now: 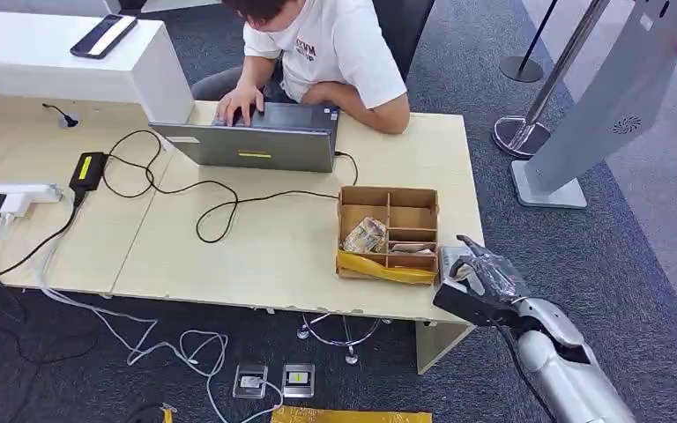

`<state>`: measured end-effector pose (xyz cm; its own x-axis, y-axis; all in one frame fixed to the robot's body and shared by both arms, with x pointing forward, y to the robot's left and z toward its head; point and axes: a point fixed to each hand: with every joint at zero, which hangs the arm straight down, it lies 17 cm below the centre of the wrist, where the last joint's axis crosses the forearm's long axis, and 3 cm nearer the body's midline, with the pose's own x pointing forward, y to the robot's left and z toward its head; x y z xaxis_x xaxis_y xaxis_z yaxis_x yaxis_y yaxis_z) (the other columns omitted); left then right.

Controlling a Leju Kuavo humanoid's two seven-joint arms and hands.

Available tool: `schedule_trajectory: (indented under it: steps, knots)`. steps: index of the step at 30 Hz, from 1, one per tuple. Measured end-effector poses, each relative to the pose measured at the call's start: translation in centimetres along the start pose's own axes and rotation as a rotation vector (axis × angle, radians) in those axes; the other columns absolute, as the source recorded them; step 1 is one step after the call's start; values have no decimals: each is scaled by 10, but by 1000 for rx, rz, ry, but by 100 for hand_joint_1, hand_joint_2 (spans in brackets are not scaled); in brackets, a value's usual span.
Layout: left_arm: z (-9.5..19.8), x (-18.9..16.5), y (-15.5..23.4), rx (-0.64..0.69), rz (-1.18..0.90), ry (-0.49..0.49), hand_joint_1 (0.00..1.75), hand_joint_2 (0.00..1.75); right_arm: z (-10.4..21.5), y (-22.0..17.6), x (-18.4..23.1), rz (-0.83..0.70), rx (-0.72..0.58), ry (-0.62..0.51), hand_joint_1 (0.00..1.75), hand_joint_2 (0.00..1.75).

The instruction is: Pass the card to the sensor for recognition and then transmit it.

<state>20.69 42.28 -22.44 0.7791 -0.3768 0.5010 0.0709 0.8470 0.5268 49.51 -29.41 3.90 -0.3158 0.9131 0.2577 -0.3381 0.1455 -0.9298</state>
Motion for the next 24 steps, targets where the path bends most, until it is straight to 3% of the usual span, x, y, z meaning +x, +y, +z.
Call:
schedule_trajectory:
  steps: [24]
  knots:
    - [1, 1, -2, 2, 1, 0, 0, 0, -8, -8, 3, 18, -20, -9, 175, 175]
